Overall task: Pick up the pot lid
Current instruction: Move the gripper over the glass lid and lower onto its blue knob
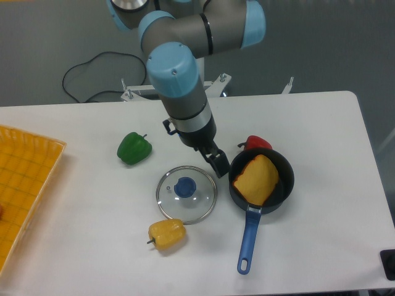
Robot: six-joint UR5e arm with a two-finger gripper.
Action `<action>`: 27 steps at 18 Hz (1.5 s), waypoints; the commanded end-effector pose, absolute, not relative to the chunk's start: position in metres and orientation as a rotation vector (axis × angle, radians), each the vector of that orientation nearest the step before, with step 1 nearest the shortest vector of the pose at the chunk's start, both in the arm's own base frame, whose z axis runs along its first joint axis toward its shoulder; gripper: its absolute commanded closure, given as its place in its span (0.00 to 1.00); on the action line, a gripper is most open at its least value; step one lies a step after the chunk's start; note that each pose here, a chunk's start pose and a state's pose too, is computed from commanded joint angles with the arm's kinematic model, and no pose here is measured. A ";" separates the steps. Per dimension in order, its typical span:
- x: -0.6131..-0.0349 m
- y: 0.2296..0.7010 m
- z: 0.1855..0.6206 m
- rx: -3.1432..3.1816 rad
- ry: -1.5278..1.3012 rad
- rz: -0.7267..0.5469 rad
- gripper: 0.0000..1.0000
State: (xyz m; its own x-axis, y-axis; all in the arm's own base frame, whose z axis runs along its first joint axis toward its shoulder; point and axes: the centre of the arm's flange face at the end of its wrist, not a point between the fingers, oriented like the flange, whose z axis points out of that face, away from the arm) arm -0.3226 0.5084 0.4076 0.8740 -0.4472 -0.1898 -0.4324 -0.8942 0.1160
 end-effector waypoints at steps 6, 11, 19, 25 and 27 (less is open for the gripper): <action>-0.315 0.516 0.408 3.076 -0.628 -0.275 0.00; -0.313 0.521 0.405 3.247 -0.327 -0.145 0.00; -0.305 0.531 0.393 3.267 -0.146 -0.090 0.00; -0.288 0.553 0.343 3.183 0.015 -0.042 0.00; -0.283 0.562 0.319 3.139 -0.141 -0.046 0.00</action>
